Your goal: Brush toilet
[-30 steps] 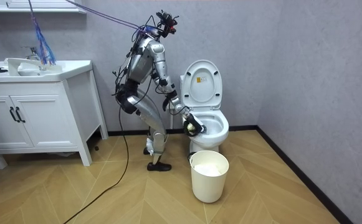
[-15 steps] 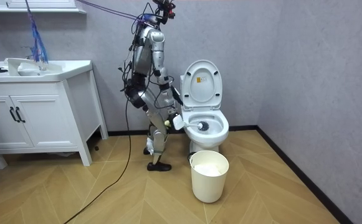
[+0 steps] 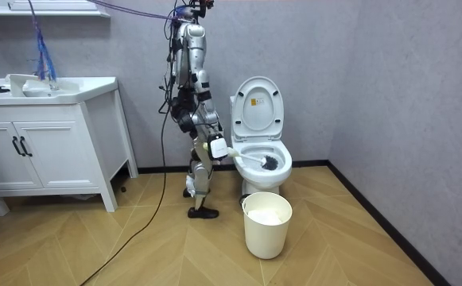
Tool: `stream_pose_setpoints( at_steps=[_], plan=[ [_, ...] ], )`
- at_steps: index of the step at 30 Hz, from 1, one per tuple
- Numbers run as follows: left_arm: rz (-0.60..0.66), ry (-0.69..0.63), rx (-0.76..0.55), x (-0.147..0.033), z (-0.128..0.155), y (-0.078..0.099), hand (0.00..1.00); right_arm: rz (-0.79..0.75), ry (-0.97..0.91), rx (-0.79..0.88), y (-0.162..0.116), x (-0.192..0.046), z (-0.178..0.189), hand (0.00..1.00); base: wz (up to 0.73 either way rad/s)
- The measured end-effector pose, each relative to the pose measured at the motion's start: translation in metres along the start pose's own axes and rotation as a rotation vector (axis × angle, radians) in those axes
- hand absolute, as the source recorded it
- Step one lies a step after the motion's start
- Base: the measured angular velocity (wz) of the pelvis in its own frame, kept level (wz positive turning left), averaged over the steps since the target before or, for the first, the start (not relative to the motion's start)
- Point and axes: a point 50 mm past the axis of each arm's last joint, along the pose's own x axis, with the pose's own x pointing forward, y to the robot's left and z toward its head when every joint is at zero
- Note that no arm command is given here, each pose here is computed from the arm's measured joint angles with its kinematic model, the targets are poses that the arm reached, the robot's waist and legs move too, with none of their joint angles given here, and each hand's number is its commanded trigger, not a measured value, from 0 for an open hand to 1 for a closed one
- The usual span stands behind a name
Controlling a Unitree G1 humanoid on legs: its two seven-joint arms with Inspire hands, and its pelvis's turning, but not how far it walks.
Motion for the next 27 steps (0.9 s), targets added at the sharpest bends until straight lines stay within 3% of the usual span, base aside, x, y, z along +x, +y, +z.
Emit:
stream_pose_setpoints(
  at_steps=[4, 10, 16, 27],
  plan=[
    [-0.034, 0.166, -0.03, -0.014, -0.047, -0.018, 0.0, 0.015, 0.033, 0.039, 0.006, -0.003, -0.02, 1.0, 0.02],
    [-0.092, 0.319, -0.138, -0.031, -0.084, -0.041, 0.0, 0.018, 0.021, 0.112, 0.009, -0.006, -0.031, 1.0, -0.03],
    [-0.147, 0.382, -0.209, -0.04, -0.093, -0.06, 0.0, -0.009, 0.064, 0.157, 0.01, -0.011, -0.055, 1.0, -0.04],
    [-0.178, 0.431, -0.339, -0.044, -0.099, -0.066, 0.0, -0.071, 0.129, 0.235, 0.014, -0.016, -0.078, 1.0, -0.03]
  ],
)
